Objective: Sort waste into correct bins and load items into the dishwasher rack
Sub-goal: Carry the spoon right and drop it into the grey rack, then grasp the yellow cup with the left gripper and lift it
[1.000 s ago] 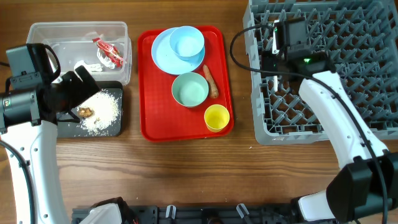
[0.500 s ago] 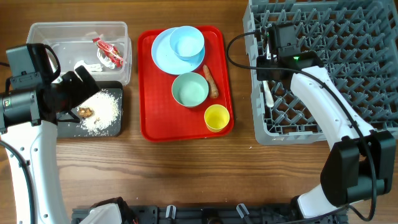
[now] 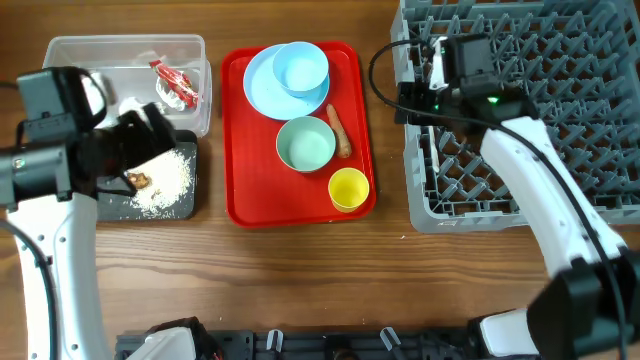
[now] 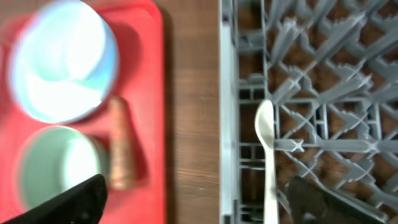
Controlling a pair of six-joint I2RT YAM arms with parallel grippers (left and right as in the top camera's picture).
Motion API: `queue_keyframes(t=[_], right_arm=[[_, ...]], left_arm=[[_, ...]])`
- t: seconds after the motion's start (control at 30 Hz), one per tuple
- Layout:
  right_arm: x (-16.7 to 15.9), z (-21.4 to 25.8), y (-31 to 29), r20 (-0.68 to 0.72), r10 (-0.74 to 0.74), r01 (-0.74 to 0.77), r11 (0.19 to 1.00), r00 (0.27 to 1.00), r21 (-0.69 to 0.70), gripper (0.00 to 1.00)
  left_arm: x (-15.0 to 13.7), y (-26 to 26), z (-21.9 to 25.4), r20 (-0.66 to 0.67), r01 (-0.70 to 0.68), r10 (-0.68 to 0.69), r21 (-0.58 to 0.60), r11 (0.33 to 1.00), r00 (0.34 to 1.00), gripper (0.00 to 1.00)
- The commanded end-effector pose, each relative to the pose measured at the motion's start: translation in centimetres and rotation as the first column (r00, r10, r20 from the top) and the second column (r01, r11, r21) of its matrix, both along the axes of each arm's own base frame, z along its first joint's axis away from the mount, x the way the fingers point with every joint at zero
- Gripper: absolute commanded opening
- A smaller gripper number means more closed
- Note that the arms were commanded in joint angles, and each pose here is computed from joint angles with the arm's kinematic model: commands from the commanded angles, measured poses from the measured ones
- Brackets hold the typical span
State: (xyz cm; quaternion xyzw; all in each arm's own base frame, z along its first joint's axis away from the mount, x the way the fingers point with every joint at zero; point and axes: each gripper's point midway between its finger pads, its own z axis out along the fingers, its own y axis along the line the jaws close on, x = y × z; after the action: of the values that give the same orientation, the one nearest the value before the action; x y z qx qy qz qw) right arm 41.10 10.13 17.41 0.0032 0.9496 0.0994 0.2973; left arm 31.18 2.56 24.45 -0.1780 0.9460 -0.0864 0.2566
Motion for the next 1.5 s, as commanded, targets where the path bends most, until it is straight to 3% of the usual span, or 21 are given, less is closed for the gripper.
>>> queue_keyframes(t=[0.0, 0.07, 0.2, 0.43, 0.53, 0.67, 0.83, 1.0, 1.13, 1.33, 1.47], right_arm=[[-0.6, 5.1, -0.4, 0.081, -0.064, 0.055, 0.992, 0.995, 0.112, 1.0], [-1.0, 6.0, -1.6, 0.08, -0.119, 0.107, 0.984, 0.99, 0.14, 1.0], [-1.7, 7.0, -4.3, 0.078, -0.201, 0.187, 0.969, 0.976, 0.159, 1.0], [-3.3, 5.8, -8.4, -0.001, -0.282, 0.28, 0.953, 0.959, 0.119, 1.0], [-3.6, 5.5, -8.7, -0.017, -0.292, 0.292, 0.95, 0.956, 0.114, 1.0], [-3.8, 5.4, -8.7, -0.025, -0.292, 0.293, 0.95, 0.956, 0.112, 1.0], [-3.8, 5.4, -8.7, -0.026, -0.292, 0.293, 0.95, 0.956, 0.112, 1.0], [-4.1, 5.1, -8.7, -0.044, -0.292, 0.295, 0.95, 0.955, 0.106, 1.0], [-4.3, 4.9, -8.7, -0.05, -0.291, 0.295, 0.95, 0.955, 0.105, 1.0], [-4.3, 4.9, -8.7, -0.051, -0.291, 0.295, 0.95, 0.955, 0.105, 1.0], [-4.3, 4.9, -8.7, -0.05, -0.291, 0.295, 0.95, 0.955, 0.105, 1.0]], left_arm=[[0.5, -6.4, -0.9, -0.002, 0.323, -0.323, -0.048, 0.945, 0.946, 1.0], [0.2, -10.0, -1.9, -0.022, 0.466, -0.469, -0.086, 0.881, 0.883, 1.0], [0.0, -15.7, -5.4, -0.108, 0.613, -0.623, -0.115, 0.782, 0.775, 1.0], [-0.6, -25.3, -11.7, -0.2, 0.695, -0.721, -0.19, 0.693, 0.664, 1.0], [-1.1, -27.5, -12.7, -0.21, 0.686, -0.716, -0.206, 0.698, 0.666, 0.98], [-1.6, -28.1, -14.7, -0.29, 0.636, -0.645, -0.138, 0.759, 0.707, 0.96], [-3.2, -29.7, -16.5, -0.339, 0.671, -0.67, -0.134, 0.729, 0.66, 0.87], [-3.3, -28.9, -18.0, -0.401, 0.612, -0.576, -0.047, 0.79, 0.712, 0.81], [-3.4, -28.7, -18.1, -0.411, 0.608, -0.567, -0.037, 0.793, 0.714, 0.72], [-3.4, -28.7, -18.1, -0.41, 0.608, -0.567, -0.037, 0.793, 0.714, 0.72], [-3.2, -28.5, -18.1, -0.411, 0.584, -0.541, -0.025, 0.812, 0.734, 0.59]])
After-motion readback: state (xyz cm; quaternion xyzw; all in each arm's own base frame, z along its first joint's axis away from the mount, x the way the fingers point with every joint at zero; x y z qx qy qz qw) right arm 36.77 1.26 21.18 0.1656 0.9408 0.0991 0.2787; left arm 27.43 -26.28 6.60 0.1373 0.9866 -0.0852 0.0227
